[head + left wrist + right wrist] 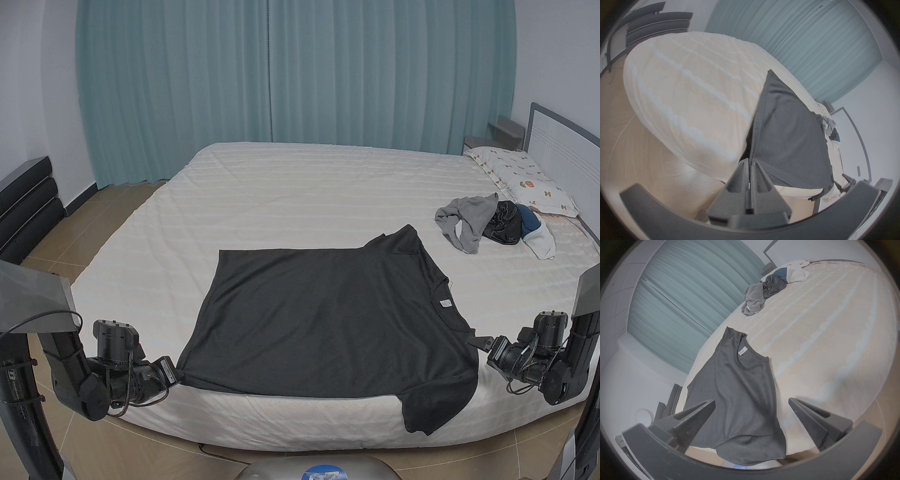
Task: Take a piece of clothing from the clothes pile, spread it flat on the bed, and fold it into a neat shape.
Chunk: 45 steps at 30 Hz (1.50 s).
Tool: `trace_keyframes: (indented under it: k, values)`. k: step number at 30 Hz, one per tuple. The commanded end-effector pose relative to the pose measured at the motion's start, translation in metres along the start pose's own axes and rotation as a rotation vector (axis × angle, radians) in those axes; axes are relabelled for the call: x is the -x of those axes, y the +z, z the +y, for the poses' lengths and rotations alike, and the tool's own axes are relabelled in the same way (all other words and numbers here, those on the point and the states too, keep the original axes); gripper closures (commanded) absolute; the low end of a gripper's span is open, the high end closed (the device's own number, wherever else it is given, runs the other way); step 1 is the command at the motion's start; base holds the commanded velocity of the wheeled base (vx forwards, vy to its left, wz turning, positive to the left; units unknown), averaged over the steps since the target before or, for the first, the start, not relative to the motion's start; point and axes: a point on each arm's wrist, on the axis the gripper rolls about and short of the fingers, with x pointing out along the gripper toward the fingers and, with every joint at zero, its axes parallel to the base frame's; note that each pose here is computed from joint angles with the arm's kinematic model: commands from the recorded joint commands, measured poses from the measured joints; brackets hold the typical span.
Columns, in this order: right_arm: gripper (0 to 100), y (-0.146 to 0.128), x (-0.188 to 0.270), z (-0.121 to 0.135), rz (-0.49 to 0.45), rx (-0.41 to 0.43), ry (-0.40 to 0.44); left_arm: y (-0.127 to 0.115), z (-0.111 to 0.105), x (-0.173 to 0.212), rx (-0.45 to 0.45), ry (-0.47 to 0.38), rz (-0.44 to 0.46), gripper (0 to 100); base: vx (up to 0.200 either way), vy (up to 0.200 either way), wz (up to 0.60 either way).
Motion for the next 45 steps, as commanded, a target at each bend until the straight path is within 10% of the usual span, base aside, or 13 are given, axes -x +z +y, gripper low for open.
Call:
trace_keyframes:
  k: [1,17,18,45]
  values:
    - [0,-0.001,0.000,-0.001,0.010,-0.001,-0.007,0.004,0.002,0.003,0.031,0.001,-0.017,100,0.000,0.000,0.00]
    - [0,-0.017,-0.017,-0.009,0.086,0.005,-0.033,0.008,0.001,0.001,0.116,-0.013,-0.032,100,0.000,0.000,0.00]
    - [100,-0.017,-0.018,-0.009,0.086,0.006,-0.031,0.008,0.001,0.001,0.116,-0.013,-0.032,100,0.000,0.000,0.00]
    - [100,0.015,-0.054,0.014,-0.037,0.043,0.075,0.005,0.006,-0.006,0.124,0.004,-0.016,100,0.000,0.000,0.00]
